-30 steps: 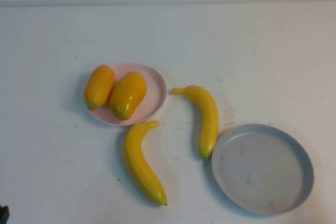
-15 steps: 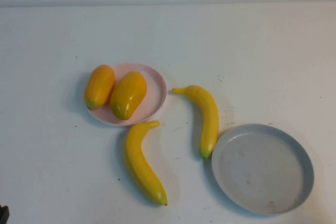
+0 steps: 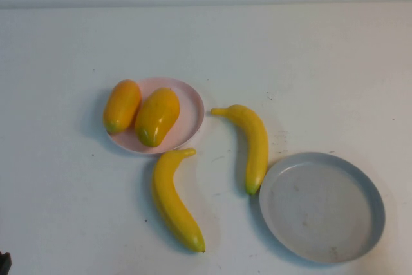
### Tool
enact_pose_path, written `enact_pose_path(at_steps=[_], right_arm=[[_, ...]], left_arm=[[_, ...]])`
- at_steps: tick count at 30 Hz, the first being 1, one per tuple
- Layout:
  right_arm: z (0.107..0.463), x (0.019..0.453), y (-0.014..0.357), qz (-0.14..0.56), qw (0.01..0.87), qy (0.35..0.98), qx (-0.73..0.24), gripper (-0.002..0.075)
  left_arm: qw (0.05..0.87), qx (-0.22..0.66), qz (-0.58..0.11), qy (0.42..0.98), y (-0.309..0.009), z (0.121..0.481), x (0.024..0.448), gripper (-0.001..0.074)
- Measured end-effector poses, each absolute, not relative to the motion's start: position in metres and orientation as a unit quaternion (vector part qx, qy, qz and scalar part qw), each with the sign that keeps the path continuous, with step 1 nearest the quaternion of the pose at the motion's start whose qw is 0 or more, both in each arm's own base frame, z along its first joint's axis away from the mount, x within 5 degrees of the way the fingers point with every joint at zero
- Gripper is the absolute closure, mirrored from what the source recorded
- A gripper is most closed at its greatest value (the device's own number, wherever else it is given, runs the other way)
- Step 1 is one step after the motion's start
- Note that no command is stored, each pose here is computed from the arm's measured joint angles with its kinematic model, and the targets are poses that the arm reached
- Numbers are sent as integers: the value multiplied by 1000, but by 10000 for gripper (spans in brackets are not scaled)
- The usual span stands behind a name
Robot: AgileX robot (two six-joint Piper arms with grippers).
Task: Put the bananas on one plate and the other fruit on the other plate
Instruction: Put another type of fruit in the right plate
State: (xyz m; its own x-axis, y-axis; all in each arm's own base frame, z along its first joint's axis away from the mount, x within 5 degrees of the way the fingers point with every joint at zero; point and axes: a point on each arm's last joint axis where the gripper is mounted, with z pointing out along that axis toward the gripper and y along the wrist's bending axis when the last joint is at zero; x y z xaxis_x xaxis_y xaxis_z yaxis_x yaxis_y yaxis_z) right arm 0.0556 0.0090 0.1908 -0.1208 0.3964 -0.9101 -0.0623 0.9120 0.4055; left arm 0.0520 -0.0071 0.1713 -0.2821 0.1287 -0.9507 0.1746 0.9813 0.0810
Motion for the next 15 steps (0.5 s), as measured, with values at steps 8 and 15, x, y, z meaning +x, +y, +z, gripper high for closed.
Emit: enact_pose_path(at_steps=[8,15], right_arm=[[198,55,10,237,651,702,165,743],[256,49,30,280,560,775,88,743]], left_arm=[[592,95,-19,800,-7,171,52,733],[592,95,-19,800,-7,171,52,733]])
